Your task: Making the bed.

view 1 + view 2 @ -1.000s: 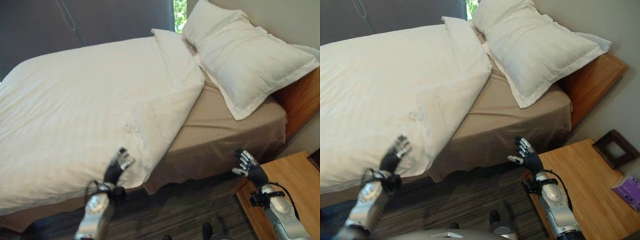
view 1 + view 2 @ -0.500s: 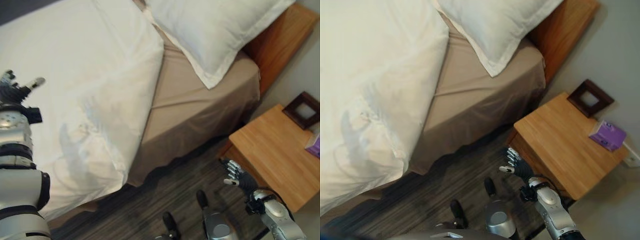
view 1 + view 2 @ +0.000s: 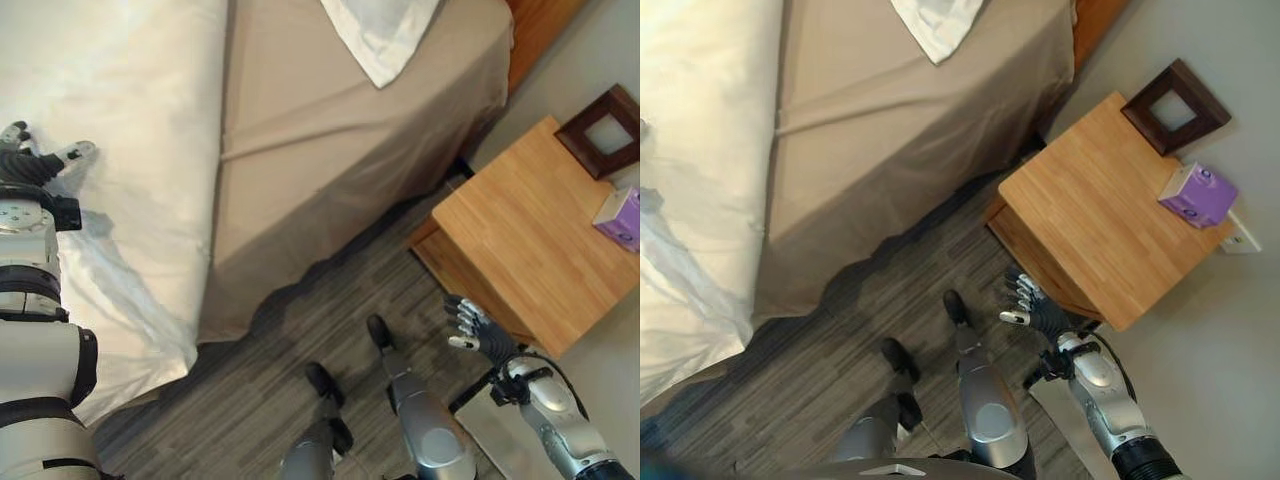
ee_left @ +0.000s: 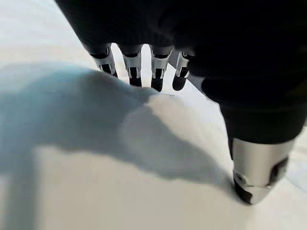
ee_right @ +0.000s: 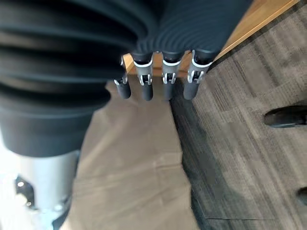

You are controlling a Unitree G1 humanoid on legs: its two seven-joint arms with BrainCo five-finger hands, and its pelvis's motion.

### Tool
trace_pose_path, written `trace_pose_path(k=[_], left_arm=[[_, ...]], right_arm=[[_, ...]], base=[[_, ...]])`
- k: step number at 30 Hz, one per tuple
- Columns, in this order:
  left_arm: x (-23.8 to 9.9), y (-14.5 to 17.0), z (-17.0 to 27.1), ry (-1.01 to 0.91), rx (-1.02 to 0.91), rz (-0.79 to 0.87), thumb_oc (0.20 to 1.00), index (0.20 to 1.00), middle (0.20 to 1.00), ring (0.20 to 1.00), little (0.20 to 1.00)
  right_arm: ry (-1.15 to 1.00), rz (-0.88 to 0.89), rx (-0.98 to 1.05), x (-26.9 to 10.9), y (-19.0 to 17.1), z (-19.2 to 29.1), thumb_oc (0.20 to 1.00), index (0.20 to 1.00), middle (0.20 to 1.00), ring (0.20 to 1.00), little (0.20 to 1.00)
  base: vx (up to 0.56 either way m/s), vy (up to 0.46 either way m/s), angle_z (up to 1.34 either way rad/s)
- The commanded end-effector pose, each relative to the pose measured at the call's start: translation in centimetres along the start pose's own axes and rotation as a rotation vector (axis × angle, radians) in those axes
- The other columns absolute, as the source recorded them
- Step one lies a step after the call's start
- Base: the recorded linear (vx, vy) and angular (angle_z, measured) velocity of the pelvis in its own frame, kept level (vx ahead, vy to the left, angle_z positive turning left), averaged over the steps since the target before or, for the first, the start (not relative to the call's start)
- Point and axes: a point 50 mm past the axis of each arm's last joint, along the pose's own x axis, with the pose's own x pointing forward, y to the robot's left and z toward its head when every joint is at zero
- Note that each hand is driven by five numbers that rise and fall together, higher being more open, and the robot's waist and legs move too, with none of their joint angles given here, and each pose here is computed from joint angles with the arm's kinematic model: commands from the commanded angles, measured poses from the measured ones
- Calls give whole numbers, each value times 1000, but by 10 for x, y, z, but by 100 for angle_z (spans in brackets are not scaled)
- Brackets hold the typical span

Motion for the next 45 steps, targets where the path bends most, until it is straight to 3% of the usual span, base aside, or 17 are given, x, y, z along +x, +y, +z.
trace_pose_path(k=[1,3,4,5,11,13,15,19,20,22,24,25,26,30,40,44,45], left_arm=[[1,14,-2,20,-2,72,1000,1000,1000,1000,1000],[0,10,-8,41,1,55,1000,1000,1000,1000,1000],[-2,0,-13,58,0,25,815,815,815,815,815],[-3,-10,-18,74,-10,-1,200,200,200,200,200],[-4,-46,3,-6,-19,-95,200,200,200,200,200],[-9,-87,61,-225,-106,-193,200,200,200,200,200],[-16,-103,85,-314,-140,-240,200,200,200,200,200],[-70,-161,160,-656,-318,-478,200,200,200,200,200],[-70,-161,160,-656,-318,-478,200,200,200,200,200],[-134,-203,187,-818,-497,-746,200,200,200,200,200],[-149,-211,191,-838,-539,-813,200,200,200,200,200],[-160,-216,191,-848,-581,-874,391,391,391,391,391],[-181,-231,187,-828,-635,-980,1000,1000,1000,1000,1000],[-199,-240,167,-813,-579,-1137,1000,1000,1000,1000,1000],[-199,-220,146,-799,-626,-1219,1000,1000,1000,1000,1000],[-207,-183,148,-874,-865,-1242,1000,1000,1000,1000,1000],[-204,-168,138,-859,-1001,-1197,1000,1000,1000,1000,1000]], right_arm=[[-63,-38,38,-2,-5,7,1000,1000,1000,1000,1000],[-62,-39,30,-3,-6,7,1000,1000,1000,1000,1000],[-65,-36,23,-3,-7,9,1000,1000,1000,1000,1000],[-61,-36,28,-4,-7,7,1000,1000,1000,1000,1000],[-45,-44,26,-7,-9,3,1000,1000,1000,1000,1000],[-23,-48,11,-9,-10,-2,1000,1000,1000,1000,1000],[-19,-49,7,-9,-10,-3,1000,1000,1000,1000,1000],[-9,-56,5,-13,-8,-7,1000,1000,1000,1000,1000],[-8,-56,5,-13,-8,-7,1000,1000,1000,1000,1000],[10,-70,1,-13,-6,-13,1000,1000,1000,1000,1000],[12,-72,-4,-13,-7,-13,1000,1000,1000,1000,1000],[14,-68,-7,-13,-6,-13,1000,1000,1000,1000,1000],[20,-69,-17,-13,-6,-14,1000,1000,1000,1000,1000],[36,-87,-38,-17,-12,-15,1000,1000,1000,1000,1000],[71,-106,-52,-26,-20,-21,1000,1000,1000,1000,1000],[81,-144,18,-31,-22,-29,1000,1000,1000,1000,1000],[82,-171,35,-33,-24,-32,1000,1000,1000,1000,1000]], base=[[-21,-13,-6],[-1,-32,-14],[24,-39,-22],[27,-28,-24],[13,-8,-4],[51,-11,10],[36,-13,16],[24,-26,23],[14,-24,25],[7,-13,21],[-4,9,19],[-3,29,20],[1,34,13],[3,29,6],[5,11,0],[17,2,10],[27,-2,5]])
